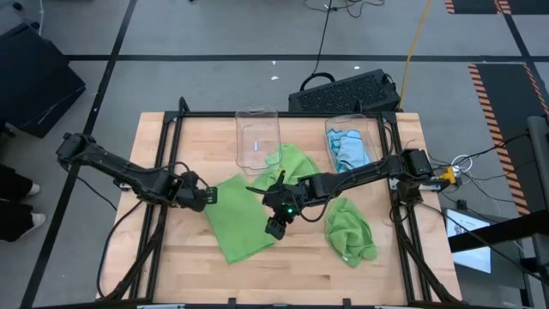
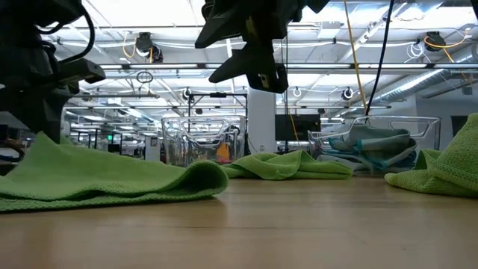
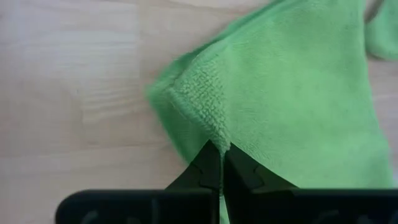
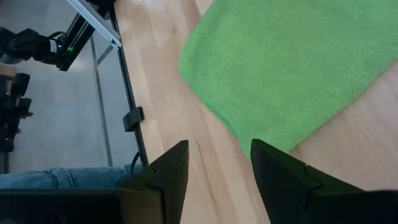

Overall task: Fold microfiber towels
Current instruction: Fold the bottom left green microfiber towel

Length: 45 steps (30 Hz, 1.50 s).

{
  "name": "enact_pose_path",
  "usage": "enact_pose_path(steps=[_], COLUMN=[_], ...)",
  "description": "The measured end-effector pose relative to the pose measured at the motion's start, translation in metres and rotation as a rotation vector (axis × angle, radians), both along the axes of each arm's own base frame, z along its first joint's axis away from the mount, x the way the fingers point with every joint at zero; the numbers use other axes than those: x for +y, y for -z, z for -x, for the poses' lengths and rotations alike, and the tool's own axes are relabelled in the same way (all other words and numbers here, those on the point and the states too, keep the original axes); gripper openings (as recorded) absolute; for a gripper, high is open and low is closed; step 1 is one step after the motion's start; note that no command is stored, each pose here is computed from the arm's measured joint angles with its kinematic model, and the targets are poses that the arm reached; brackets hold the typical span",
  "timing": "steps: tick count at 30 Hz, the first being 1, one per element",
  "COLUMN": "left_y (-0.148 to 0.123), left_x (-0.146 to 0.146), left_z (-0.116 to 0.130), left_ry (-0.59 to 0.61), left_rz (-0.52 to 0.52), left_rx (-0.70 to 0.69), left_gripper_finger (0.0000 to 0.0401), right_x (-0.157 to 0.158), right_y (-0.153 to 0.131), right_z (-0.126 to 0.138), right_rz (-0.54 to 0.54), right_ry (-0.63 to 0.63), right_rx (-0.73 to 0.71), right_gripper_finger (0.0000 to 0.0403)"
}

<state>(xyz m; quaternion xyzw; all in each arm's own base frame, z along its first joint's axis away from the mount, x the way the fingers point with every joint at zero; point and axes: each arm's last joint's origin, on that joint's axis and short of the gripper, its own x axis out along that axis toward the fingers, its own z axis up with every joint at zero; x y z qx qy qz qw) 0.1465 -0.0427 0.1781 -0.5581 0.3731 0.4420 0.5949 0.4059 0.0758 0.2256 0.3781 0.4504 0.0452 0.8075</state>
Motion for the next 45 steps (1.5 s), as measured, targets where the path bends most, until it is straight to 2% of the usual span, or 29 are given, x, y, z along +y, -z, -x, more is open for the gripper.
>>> enact_pose_path(steps=[10, 13, 16, 24, 29, 33, 38, 42, 45], left_y=[0.001, 0.001, 0.001, 0.001, -0.002, -0.006, -0.009, -0.006, 0.001], left_x=[0.001, 0.001, 0.001, 0.000, 0.003, 0.012, 0.021, 0.031, 0.038], left_z=[0.005, 0.005, 0.005, 0.006, 0.011, 0.019, 0.018, 0.013, 0.009], left_ry=[-0.024, -0.024, -0.021, -0.014, -0.021, -0.004, 0.042, 0.151, 0.259], left_rz=[-0.027, -0.023, -0.009, 0.015, 0.021, -0.022, -0.079, -0.137, -0.119], left_rx=[0.042, 0.045, 0.051, 0.061, 0.066, 0.084, 0.056, 0.079, 0.105], left_gripper_finger=[0.0006, 0.0021, 0.0064, 0.0210, 0.0260, 0.0268, 0.0269, 0.0269, 0.0269], right_x=[-0.006, -0.007, -0.008, -0.008, -0.002, 0.002, 0.003, 0.002, 0.003], right_y=[0.000, 0.001, 0.002, 0.004, 0.005, 0.005, 0.005, 0.005, 0.005], right_z=[-0.001, -0.001, 0.000, 0.004, 0.005, 0.006, 0.006, 0.006, 0.006], right_rz=[0.001, -0.003, -0.010, -0.013, -0.021, -0.022, -0.016, -0.011, -0.007], right_ry=[0.011, 0.020, 0.035, 0.046, 0.042, 0.036, 0.031, 0.029, 0.027], right_rx=[-0.001, 0.010, 0.032, 0.087, 0.099, 0.102, 0.101, 0.098, 0.094], right_gripper_finger=[0.0164, 0.0164, 0.0164, 0.0164, 0.0164, 0.0164, 0.0164, 0.0164, 0.0164])
